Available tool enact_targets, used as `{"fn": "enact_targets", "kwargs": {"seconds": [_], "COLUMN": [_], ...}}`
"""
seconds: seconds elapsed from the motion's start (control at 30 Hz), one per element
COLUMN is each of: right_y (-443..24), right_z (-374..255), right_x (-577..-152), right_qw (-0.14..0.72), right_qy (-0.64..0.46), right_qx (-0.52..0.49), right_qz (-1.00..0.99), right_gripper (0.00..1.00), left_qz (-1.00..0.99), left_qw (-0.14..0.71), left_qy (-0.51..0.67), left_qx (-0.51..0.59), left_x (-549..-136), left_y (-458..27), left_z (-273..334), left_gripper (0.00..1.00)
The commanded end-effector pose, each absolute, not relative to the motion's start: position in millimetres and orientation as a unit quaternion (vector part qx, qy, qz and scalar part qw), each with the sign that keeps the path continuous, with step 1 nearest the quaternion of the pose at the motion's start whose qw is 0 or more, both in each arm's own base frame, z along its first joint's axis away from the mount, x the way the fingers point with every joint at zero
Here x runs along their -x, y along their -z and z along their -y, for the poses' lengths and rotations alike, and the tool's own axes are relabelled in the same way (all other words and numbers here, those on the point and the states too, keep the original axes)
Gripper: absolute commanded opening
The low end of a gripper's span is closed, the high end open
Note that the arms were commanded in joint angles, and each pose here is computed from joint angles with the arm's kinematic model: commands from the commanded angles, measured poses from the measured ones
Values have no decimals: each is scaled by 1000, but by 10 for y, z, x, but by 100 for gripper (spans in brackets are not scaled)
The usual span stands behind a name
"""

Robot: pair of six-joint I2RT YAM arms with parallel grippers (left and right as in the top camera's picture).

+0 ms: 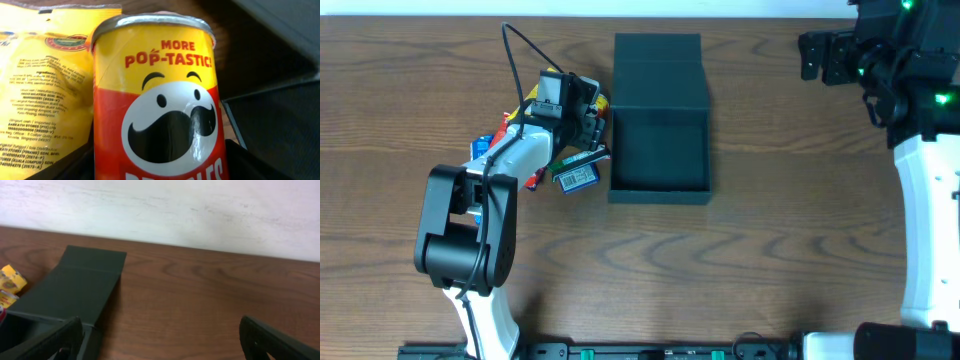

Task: Pack container
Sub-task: 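Reach the left gripper to the red Pringles can and grasp it, then carry the Pringles can into the black box with the left gripper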

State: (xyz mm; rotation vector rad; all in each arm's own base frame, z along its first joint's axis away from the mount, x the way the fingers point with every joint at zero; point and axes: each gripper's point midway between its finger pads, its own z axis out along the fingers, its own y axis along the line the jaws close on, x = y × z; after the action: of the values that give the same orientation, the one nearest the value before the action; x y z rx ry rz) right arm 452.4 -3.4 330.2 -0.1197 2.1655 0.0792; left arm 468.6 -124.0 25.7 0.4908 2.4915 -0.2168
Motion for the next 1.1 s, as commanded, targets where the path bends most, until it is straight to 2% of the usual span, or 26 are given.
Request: {"fn": "enact_targets", "kwargs": {"seconds": [0.0,0.47,1.07], "right_y": [-3339,-3334,-3314], "right_z": [38,38,38], "right_x": [-4496,-4492,-4479], "right_qw": [470,469,465], "right_qy": [-37,-37,-37], "right_qx": [43,43,43], "right_qz": [-881,-881,-884], "right_gripper": [99,99,99], "left_qz": [-935,-929,-921], "left_qw": [293,312,354], "left_qy": [84,85,33], "left_qx": [-182,-183,-160], "left_x": [-4724,-4836,-5263], "left_y": [-262,-399,-1196], "left_z": [1243,1267,1153], "left_gripper": [69,65,60]}}
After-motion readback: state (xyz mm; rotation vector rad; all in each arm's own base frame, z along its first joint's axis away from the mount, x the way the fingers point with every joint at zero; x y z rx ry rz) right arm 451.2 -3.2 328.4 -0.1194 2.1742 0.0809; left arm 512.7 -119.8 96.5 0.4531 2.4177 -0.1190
